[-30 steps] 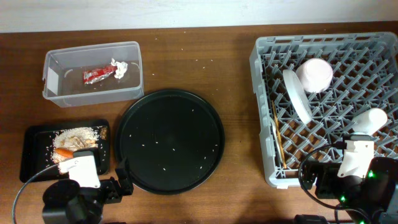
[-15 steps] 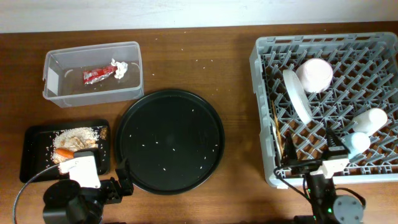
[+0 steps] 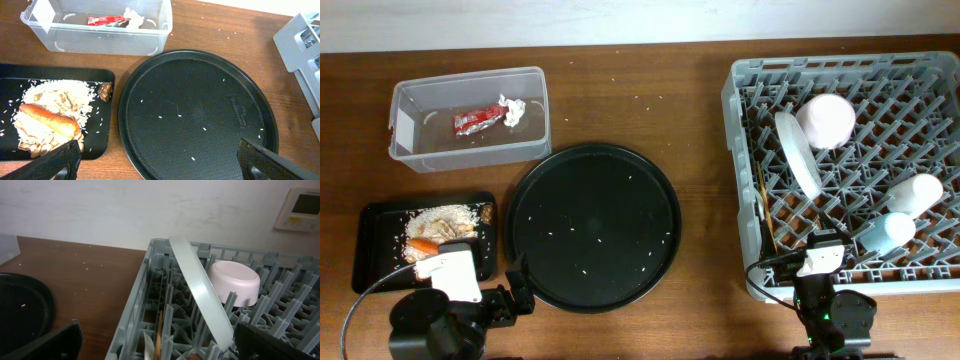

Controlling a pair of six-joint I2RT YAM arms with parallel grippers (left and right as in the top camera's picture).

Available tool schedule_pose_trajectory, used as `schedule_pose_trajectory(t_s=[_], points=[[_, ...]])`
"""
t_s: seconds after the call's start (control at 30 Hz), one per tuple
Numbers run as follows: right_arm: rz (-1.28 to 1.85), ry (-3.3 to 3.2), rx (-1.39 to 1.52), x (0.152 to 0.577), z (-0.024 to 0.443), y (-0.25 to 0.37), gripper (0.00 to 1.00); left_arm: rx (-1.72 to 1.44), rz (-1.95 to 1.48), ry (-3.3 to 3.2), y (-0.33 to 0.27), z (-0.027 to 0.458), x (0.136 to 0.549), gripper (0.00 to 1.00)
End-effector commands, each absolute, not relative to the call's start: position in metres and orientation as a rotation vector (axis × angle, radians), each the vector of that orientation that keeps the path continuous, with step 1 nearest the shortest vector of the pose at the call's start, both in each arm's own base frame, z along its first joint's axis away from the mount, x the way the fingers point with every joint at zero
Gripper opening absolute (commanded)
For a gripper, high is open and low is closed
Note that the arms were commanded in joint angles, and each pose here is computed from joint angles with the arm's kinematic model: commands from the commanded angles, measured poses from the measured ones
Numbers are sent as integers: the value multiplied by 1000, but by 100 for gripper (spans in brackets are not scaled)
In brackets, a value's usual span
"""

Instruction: Sort waste into correct bins and load items into the dishwasher rack

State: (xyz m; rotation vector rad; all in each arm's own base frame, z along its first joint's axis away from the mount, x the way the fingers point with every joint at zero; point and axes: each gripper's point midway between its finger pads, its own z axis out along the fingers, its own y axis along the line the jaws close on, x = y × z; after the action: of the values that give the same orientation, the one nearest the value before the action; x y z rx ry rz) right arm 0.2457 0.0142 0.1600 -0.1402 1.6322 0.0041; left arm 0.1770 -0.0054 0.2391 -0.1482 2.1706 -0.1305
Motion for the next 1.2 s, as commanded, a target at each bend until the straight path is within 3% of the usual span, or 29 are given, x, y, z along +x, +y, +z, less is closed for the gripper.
schedule_pose_trajectory(t_s=[0.0, 0.43, 0.87, 0.97, 1.03, 1.17], points=[[-6, 1635, -142, 246, 158, 14, 99, -154, -136, 2165, -6, 240, 177, 99], [-6, 1635, -142, 246, 158, 14, 99, -191, -57, 2256, 5, 221, 162, 99], [-6, 1635, -142, 246, 158, 14, 99, -198, -13, 1360, 25, 238, 236, 99], [-6, 1635, -142, 246, 158, 14, 99, -127, 23, 1433, 20, 208, 244, 99], [-6, 1635, -142, 246, 158, 14, 99, -108, 27, 1645, 17, 157, 245, 99], [-6, 1635, -142, 246, 158, 14, 99, -101, 20, 1645, 15, 157, 245, 99]])
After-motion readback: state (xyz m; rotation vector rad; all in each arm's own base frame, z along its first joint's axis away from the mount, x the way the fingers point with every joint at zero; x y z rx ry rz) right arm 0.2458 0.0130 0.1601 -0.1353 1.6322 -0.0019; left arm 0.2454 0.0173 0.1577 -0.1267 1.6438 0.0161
